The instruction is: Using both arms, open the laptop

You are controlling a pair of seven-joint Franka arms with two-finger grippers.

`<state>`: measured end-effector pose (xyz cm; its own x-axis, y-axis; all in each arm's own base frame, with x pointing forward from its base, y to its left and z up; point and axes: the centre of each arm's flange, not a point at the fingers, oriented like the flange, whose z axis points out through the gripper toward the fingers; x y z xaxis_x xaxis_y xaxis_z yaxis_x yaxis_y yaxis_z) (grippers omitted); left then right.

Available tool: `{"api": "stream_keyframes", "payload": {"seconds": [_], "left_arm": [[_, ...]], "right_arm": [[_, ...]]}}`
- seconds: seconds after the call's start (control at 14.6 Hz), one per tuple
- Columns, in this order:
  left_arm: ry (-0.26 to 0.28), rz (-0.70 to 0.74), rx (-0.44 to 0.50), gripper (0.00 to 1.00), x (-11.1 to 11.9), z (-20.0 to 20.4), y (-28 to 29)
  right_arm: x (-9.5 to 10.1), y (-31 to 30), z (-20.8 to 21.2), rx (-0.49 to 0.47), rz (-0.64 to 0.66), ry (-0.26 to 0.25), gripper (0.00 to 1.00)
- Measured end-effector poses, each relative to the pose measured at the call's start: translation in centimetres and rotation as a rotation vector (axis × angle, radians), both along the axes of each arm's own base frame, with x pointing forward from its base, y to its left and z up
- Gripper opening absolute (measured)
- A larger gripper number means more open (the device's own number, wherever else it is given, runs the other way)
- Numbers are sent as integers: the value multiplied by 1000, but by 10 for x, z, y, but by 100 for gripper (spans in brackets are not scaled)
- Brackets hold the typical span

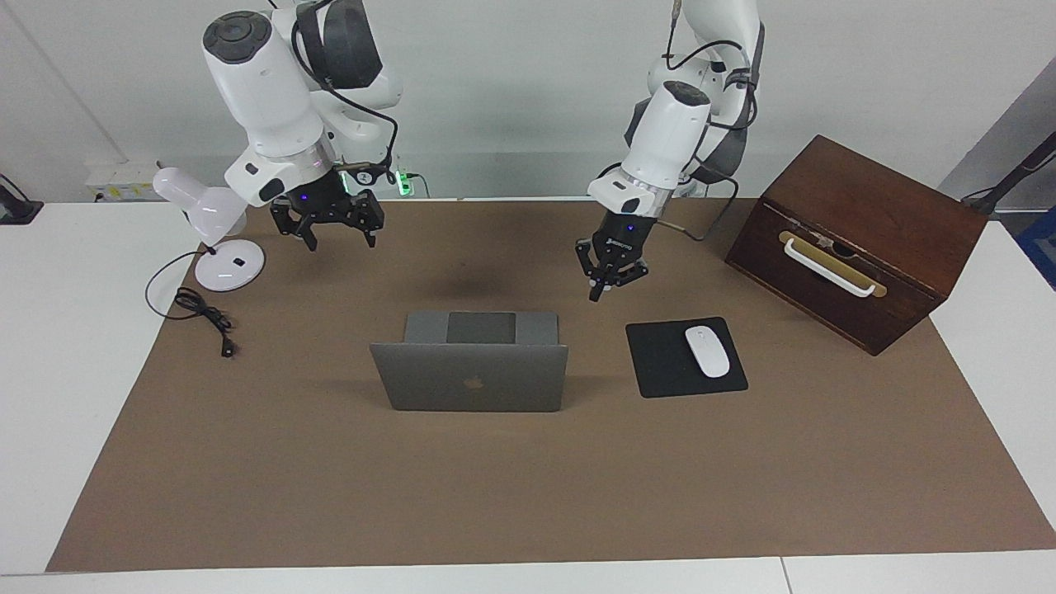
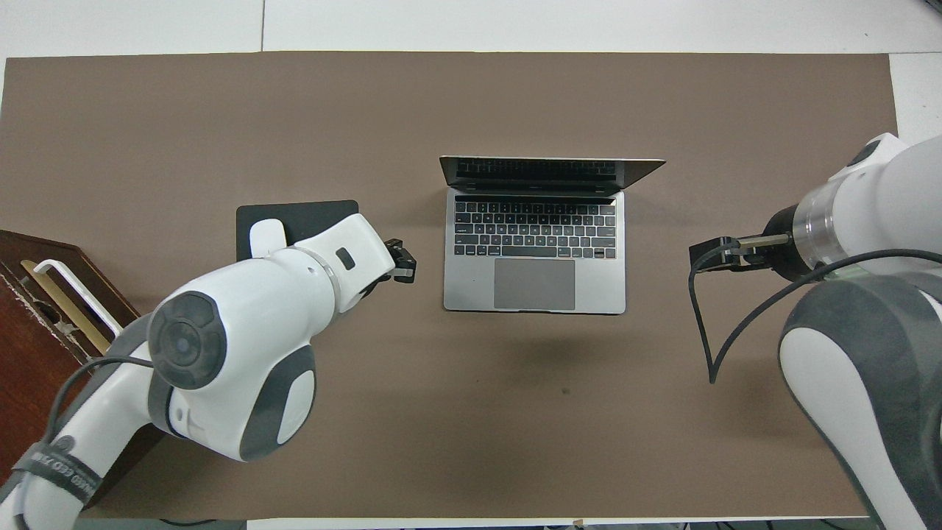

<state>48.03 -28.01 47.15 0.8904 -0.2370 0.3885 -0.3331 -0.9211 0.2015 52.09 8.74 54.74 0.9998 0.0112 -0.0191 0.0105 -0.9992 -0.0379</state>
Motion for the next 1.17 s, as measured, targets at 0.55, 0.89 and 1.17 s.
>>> {"api": "stream_keyframes", "payload": {"seconds": [0.55, 0.89, 1.17], "left_arm": [[136, -60, 190, 1, 11, 104, 120], [200, -45, 239, 29, 12, 126, 199], [236, 30, 235, 74, 14, 128, 245]], "right_arm": [[1, 0, -1, 1, -1, -11, 100], [2, -1, -1, 2, -3, -13, 100], [2, -1, -1, 2, -3, -13, 100]]}}
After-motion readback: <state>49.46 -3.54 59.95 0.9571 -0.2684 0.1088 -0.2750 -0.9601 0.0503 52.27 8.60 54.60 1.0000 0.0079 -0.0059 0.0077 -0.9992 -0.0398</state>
